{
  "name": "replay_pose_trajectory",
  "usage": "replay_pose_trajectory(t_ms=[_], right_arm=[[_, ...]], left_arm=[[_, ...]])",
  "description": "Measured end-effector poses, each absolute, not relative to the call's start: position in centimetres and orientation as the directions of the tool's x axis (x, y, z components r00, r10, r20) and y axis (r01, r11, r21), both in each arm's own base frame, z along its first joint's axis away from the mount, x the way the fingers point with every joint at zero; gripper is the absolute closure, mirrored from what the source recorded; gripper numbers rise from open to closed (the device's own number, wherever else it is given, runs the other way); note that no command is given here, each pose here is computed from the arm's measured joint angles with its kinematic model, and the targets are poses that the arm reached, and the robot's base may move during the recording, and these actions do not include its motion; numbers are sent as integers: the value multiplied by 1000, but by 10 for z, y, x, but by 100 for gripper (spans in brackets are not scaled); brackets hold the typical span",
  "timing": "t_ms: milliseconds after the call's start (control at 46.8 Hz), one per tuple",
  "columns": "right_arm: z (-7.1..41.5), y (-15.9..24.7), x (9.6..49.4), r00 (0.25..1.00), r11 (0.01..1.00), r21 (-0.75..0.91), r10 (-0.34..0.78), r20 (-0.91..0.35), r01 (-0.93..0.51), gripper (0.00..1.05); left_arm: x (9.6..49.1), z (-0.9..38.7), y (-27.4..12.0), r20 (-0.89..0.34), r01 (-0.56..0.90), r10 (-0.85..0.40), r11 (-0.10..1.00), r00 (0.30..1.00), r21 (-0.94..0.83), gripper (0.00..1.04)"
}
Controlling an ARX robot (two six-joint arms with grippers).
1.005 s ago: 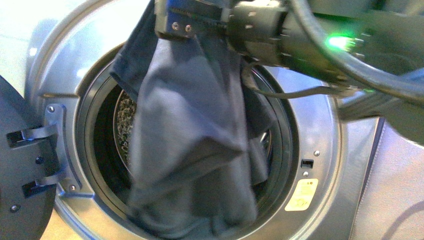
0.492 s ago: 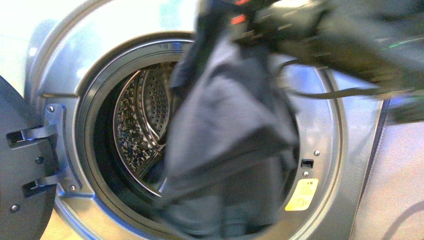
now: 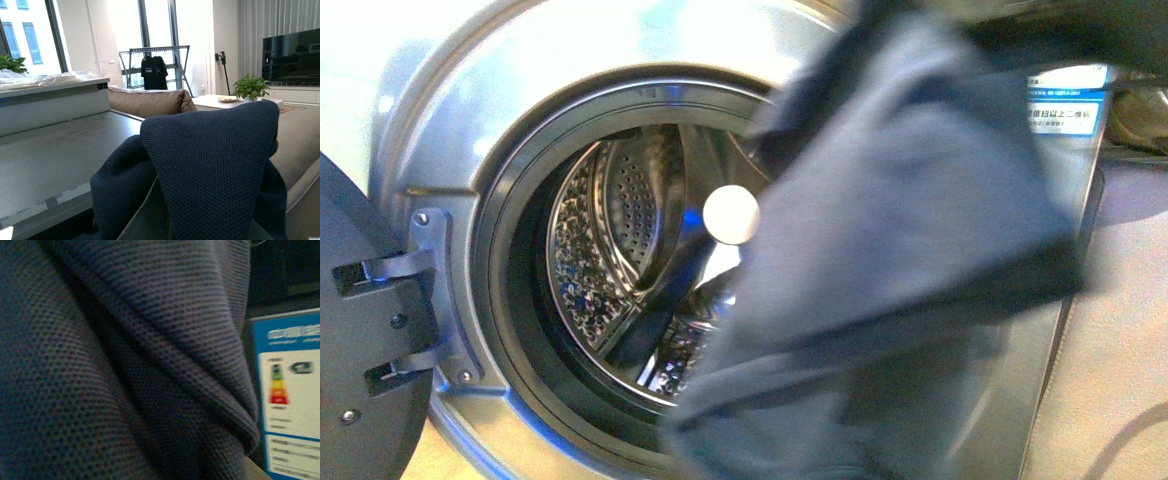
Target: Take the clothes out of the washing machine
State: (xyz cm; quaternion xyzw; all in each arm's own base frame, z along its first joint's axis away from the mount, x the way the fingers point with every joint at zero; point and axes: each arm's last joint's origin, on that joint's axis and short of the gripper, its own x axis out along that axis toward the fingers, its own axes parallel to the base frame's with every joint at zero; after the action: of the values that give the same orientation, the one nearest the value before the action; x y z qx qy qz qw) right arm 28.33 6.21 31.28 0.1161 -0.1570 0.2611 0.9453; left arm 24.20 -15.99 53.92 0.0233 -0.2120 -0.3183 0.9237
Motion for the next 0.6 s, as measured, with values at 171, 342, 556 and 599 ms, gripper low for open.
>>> replay_pose_trajectory(t_ms=[171,342,556,599], right_arm=[[324,33,275,824,855,144,414,387,-498,95],[339,-7,264,844,884,164,341,414,-437,95],[368,-58,241,845,915,168,252,472,-367,95],[374,-68,235,842,920,170,234,485,-354,95]], left_arm=[[242,539,-160,377,583,-600,794,706,174,77],[242,539,-160,378,581,-598,796,707,172,45],[242,539,-160,378,580,-596,797,708,171,6],[242,539,-160,378,579,-596,797,708,171,5]])
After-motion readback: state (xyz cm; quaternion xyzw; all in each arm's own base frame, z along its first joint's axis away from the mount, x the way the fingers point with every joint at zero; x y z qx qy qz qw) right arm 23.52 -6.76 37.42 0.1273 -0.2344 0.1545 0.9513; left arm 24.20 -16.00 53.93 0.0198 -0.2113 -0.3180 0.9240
